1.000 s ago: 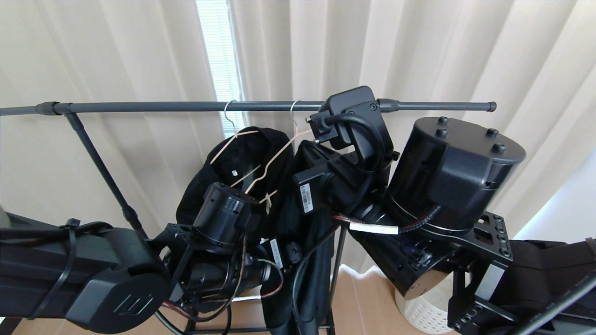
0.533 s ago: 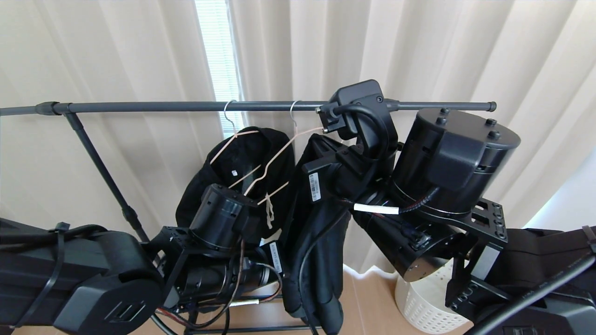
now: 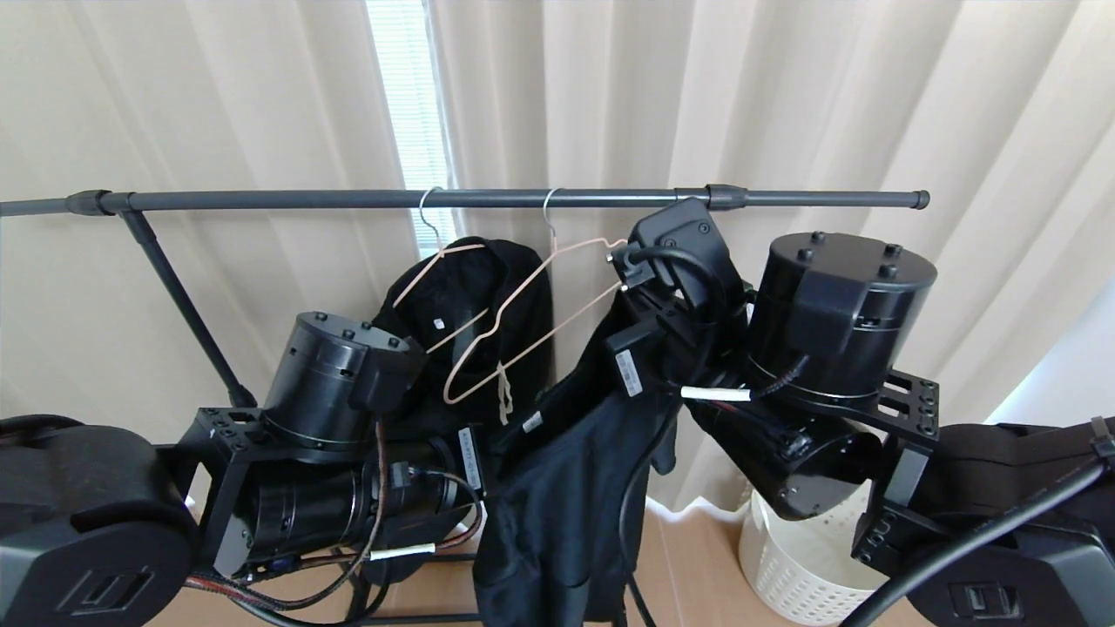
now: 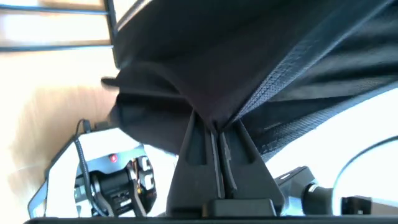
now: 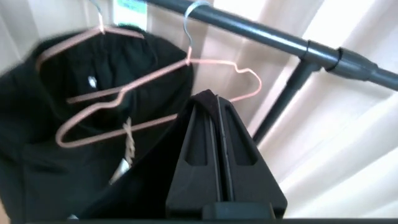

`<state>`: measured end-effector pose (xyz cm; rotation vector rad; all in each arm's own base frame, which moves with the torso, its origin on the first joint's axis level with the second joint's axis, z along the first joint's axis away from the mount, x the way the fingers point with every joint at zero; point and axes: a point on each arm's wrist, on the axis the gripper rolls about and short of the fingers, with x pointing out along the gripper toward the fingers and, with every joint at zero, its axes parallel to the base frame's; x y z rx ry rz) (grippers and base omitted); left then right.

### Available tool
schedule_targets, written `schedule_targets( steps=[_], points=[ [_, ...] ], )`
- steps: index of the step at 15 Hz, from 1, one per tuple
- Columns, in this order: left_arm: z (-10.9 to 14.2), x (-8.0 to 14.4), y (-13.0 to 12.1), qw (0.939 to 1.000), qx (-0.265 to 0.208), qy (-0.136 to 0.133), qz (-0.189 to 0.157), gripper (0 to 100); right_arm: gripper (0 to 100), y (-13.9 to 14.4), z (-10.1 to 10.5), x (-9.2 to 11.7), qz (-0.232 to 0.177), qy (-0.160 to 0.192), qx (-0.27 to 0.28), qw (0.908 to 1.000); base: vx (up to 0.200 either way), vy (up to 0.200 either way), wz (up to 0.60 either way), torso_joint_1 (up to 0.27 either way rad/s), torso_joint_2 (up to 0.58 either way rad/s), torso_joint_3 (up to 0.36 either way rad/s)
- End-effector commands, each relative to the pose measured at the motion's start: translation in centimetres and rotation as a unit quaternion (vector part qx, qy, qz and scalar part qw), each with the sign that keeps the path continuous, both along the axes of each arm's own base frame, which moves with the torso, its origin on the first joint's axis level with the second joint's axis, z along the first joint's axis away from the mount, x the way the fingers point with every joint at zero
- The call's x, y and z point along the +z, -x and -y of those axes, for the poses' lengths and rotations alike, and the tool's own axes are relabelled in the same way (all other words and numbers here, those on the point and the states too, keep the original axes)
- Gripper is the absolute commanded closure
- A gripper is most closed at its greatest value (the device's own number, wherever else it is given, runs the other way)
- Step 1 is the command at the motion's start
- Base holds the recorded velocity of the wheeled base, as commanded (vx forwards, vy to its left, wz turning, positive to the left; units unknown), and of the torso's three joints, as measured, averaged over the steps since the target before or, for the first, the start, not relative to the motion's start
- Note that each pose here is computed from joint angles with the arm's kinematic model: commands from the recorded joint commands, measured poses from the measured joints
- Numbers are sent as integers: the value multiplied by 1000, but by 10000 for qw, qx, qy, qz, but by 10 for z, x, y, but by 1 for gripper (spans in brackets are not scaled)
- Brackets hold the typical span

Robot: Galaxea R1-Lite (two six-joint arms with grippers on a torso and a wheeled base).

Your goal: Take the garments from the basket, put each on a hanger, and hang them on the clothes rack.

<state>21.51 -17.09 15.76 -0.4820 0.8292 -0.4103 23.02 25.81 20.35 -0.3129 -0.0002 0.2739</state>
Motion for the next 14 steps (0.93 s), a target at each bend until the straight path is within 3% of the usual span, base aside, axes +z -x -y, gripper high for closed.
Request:
schedule_targets(
  steps=[1, 6, 8, 10, 14],
  points=[
    [-4, 5, -1, 9999, 61, 63, 77, 100, 0, 10, 13, -4, -116, 308, 53, 9994, 0, 0, 0, 0, 0, 0],
    [-4, 8, -4, 9991, 279, 78, 318, 100, 0, 28, 32, -25, -600, 1346, 576, 9874, 0, 0, 0, 0, 0, 0],
    [-4, 10, -4, 9988, 317, 86, 369, 100, 0, 40, 41, -31, -817, 1637, 1210, 9756, 0, 0, 0, 0, 0, 0],
    [-8, 13, -4, 9983, 372, 132, 430, 100, 0, 47, 49, -40, -1061, 2056, 1718, 9576, 0, 0, 0, 0, 0, 0],
    [-15, 26, 2, 9966, 391, 290, 665, 100, 0, 53, 55, -56, -1215, 2350, 2629, 9278, 0, 0, 0, 0, 0, 0]
  ],
)
